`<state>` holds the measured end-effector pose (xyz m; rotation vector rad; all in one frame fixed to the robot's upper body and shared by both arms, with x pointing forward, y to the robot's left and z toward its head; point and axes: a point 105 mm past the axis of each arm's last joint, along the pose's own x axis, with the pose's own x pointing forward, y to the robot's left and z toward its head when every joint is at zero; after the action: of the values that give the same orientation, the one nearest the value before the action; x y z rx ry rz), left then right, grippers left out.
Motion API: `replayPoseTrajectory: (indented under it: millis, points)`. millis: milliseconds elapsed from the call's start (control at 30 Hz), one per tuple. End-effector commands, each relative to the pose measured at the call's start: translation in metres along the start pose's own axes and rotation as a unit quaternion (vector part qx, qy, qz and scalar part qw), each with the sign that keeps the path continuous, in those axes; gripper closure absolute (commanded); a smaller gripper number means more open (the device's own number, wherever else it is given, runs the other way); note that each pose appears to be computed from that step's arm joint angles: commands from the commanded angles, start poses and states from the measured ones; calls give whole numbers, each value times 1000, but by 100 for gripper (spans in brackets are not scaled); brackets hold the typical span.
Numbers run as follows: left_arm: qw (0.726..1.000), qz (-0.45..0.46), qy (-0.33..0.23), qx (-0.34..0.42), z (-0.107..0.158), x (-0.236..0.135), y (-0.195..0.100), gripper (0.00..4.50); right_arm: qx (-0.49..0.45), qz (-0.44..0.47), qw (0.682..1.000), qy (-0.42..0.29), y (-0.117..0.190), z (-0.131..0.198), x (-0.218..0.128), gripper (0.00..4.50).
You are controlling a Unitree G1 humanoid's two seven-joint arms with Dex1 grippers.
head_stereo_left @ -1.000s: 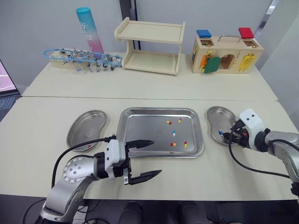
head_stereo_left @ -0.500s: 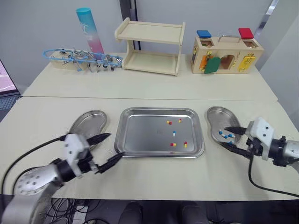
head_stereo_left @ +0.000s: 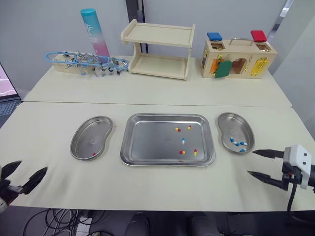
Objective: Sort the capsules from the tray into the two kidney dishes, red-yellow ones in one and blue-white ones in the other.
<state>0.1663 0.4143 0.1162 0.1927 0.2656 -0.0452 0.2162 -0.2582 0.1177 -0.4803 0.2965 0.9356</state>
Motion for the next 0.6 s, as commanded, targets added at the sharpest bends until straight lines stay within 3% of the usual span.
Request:
replayPoseTrajectory:
  millis: [33, 367, 600]
  points:
    - [999, 30, -5, 15, 3, -15, 13, 0, -31, -11, 999, -22, 1, 9, -2, 3]
    - [1000, 6, -12, 24, 8, -12, 5, 0, -24, -48, 998, -19, -5, -6, -4, 3]
    - [965, -208, -54, 150, 58, 27, -73, 0, -58, -56, 995, -50, -3, 7, 7, 3]
